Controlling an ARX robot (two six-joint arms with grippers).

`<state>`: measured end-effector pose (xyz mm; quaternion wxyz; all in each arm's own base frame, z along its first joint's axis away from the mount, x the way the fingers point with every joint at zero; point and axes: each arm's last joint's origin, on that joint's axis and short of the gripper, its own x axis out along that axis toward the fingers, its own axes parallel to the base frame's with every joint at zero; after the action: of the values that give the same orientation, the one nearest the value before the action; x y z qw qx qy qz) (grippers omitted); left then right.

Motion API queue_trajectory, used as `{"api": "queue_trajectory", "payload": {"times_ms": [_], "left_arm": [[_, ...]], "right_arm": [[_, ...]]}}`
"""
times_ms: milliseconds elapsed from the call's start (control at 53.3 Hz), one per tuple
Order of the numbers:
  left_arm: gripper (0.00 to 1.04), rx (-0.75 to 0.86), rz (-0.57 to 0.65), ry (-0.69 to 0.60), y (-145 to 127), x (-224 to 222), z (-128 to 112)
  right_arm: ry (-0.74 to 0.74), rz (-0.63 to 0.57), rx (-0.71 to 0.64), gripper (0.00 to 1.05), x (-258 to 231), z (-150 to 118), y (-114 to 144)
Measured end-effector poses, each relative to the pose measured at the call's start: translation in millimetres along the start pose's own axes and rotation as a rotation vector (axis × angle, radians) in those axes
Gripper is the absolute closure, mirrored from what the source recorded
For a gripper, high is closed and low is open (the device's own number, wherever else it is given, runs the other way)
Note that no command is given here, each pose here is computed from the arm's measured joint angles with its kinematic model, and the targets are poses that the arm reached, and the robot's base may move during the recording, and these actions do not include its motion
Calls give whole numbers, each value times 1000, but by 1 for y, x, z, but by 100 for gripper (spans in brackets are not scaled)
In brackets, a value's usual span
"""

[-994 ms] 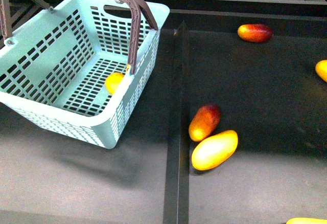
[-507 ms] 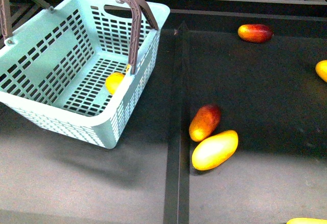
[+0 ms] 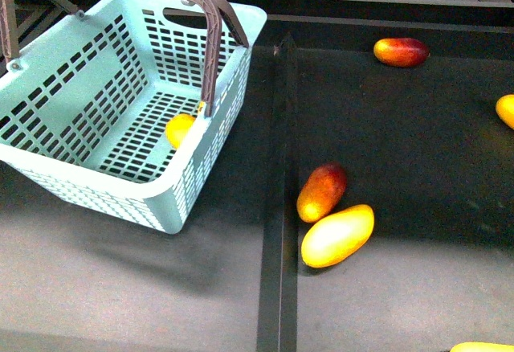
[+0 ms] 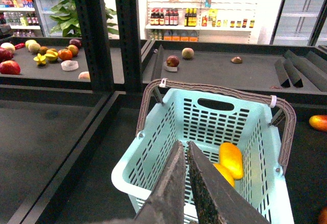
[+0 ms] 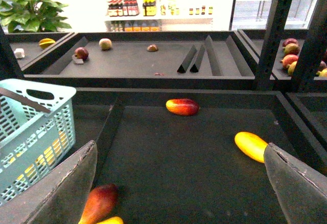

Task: Pick lemon and mango into basket

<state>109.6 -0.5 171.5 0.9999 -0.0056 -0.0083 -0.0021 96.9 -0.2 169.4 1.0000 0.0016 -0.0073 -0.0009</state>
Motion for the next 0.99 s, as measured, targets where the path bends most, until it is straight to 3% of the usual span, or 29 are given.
{"api": "queue_trajectory", "payload": {"times_ms": [732,994], "left_arm": [[101,0,0,5,0,-12,-3],[50,0,0,5,0,-12,-3]], "right_arm": [[0,0,0,9,0,0,0],[0,0,0,9,0,0,0]]}}
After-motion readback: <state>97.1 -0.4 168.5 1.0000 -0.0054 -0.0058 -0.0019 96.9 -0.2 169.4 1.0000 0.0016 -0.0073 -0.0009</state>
